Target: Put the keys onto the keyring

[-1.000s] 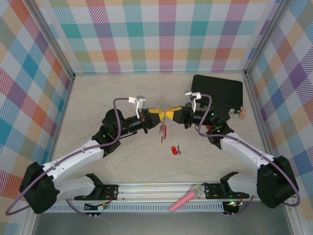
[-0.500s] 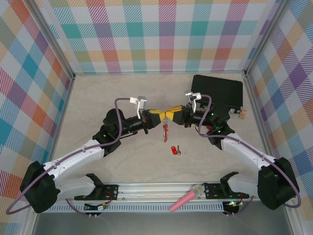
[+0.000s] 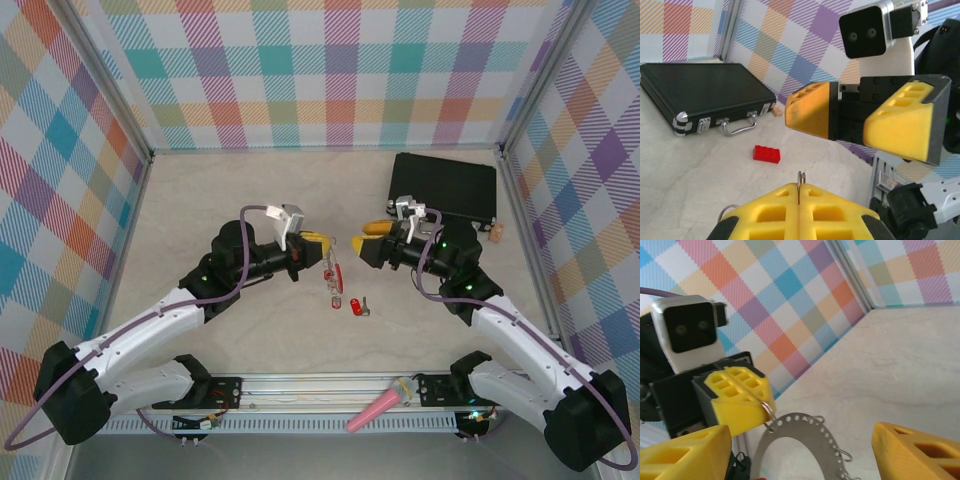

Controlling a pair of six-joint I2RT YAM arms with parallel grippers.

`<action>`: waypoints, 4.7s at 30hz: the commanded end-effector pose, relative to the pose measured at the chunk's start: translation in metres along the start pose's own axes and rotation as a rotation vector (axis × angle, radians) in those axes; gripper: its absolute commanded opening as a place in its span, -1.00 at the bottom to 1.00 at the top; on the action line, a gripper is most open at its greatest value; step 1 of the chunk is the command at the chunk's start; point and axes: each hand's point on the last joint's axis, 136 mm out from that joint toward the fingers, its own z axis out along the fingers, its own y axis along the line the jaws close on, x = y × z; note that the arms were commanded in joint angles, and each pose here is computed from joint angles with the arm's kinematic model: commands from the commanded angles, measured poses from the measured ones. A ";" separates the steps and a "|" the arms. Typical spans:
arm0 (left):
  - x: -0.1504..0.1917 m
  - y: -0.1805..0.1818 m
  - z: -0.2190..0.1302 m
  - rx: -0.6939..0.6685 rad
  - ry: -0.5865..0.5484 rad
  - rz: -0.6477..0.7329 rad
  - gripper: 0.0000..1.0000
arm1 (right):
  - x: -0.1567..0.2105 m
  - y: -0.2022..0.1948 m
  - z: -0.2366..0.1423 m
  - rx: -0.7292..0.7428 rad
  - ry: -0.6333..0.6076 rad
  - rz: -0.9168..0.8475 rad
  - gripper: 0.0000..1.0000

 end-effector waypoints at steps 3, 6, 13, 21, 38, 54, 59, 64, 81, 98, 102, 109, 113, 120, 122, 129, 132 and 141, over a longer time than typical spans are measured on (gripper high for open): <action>-0.011 -0.012 -0.006 0.031 0.022 0.090 -1.00 | 0.018 0.009 0.001 -0.064 0.085 -0.089 0.18; -0.008 -0.016 -0.006 0.052 0.068 0.099 -1.00 | 0.019 0.021 0.003 -0.138 0.126 -0.097 0.02; -0.008 -0.020 0.000 0.091 0.106 0.076 -1.00 | 0.019 0.034 0.016 -0.278 0.202 -0.055 -0.20; -0.014 -0.021 0.002 0.112 0.089 0.055 -1.00 | 0.014 0.044 0.015 -0.336 0.193 -0.072 -0.39; -0.017 -0.027 0.004 0.152 0.075 0.022 -1.00 | 0.018 0.052 0.022 -0.386 0.221 -0.067 -0.54; -0.045 -0.019 -0.011 0.133 -0.115 -0.105 -0.52 | -0.001 0.055 0.022 -0.354 0.114 -0.048 -1.00; -0.060 -0.017 -0.027 0.190 -0.263 -0.186 -0.46 | -0.015 0.062 0.020 -0.369 0.056 -0.041 -1.00; -0.058 -0.022 -0.025 0.234 -0.254 -0.188 -0.44 | -0.022 0.061 0.021 -0.360 0.025 -0.022 -1.00; -0.053 -0.035 -0.016 0.300 -0.204 -0.167 -0.44 | -0.023 0.064 0.024 -0.400 0.041 0.000 -1.00; -0.051 -0.045 -0.005 0.333 -0.159 -0.150 -0.51 | -0.019 0.066 0.025 -0.424 0.065 0.002 -1.00; -0.050 -0.046 -0.003 0.344 -0.147 -0.149 -0.55 | -0.019 0.066 0.026 -0.430 0.069 0.006 -1.00; -0.044 -0.046 -0.003 0.337 -0.121 -0.138 -0.58 | -0.020 0.067 0.024 -0.427 0.064 -0.002 -1.00; -0.039 -0.044 -0.005 0.313 -0.108 -0.127 -0.58 | -0.019 0.068 0.023 -0.424 0.068 -0.010 -1.00; -0.037 -0.043 -0.005 0.309 -0.107 -0.126 -0.62 | -0.018 0.069 0.022 -0.431 0.073 -0.010 -1.00; -0.039 -0.043 -0.005 0.312 -0.112 -0.125 -0.64 | -0.018 0.069 0.023 -0.434 0.076 -0.008 -1.00; -0.042 -0.045 -0.004 0.324 -0.119 -0.122 -0.85 | -0.014 0.069 0.022 -0.444 0.090 -0.003 -1.00; -0.042 -0.045 -0.004 0.324 -0.115 -0.124 -1.00 | -0.012 0.068 0.022 -0.442 0.094 -0.003 -1.00; -0.041 -0.038 -0.010 0.258 -0.128 -0.092 -1.00 | -0.010 0.053 0.018 -0.285 0.087 -0.021 -0.17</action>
